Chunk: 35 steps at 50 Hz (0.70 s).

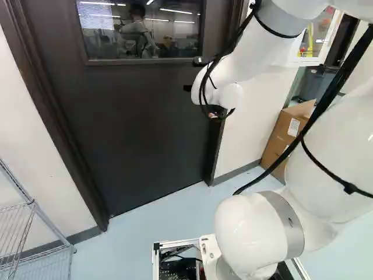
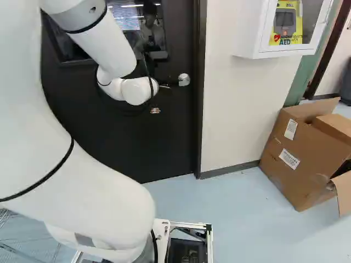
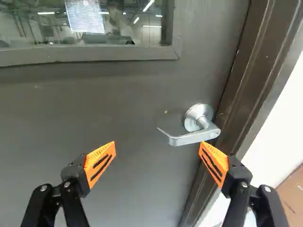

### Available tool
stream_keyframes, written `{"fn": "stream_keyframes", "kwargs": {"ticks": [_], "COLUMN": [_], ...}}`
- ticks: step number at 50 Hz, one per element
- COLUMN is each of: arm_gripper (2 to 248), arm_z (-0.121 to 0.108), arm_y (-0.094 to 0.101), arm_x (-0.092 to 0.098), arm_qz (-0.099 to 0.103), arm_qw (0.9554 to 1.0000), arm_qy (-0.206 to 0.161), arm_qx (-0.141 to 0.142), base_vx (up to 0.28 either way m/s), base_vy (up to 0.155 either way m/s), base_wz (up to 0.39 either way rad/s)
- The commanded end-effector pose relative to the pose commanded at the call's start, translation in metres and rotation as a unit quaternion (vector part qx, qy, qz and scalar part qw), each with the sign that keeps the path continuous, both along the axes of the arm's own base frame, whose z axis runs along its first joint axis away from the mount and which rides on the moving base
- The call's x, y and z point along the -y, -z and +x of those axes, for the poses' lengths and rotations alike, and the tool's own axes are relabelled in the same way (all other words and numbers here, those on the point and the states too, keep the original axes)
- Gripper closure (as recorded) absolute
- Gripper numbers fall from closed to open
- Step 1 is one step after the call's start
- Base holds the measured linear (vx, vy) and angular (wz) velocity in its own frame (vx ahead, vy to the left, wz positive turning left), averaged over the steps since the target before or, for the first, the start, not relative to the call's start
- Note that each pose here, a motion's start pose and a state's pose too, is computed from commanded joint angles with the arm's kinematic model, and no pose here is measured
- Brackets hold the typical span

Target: Open the door and move inside

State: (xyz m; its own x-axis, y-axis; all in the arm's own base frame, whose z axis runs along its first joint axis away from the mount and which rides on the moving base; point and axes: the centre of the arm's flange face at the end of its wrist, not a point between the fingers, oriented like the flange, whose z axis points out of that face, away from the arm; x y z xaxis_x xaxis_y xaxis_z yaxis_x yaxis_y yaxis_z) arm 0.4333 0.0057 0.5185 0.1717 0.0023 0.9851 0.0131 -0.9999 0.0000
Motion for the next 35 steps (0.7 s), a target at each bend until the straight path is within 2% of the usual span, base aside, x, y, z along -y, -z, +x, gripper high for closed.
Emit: {"fn": "stream_keyframes", "kwargs": {"ticks": [26, 35], "arm_gripper": [3, 3], "arm_z": [0.051, 0.067], "arm_y": [-0.029, -0.028], "arm_x": [0.002, 0.003], "arm_qz": [0.000, 0.000], "arm_qw": [0.9997, 0.9997], "arm_qy": [0.003, 0.004], "arm_qx": [0.026, 0.025], "base_vx": [0.000, 0.000], "base_vy": [0.000, 0.000], "base_wz": [0.000, 0.000]}}
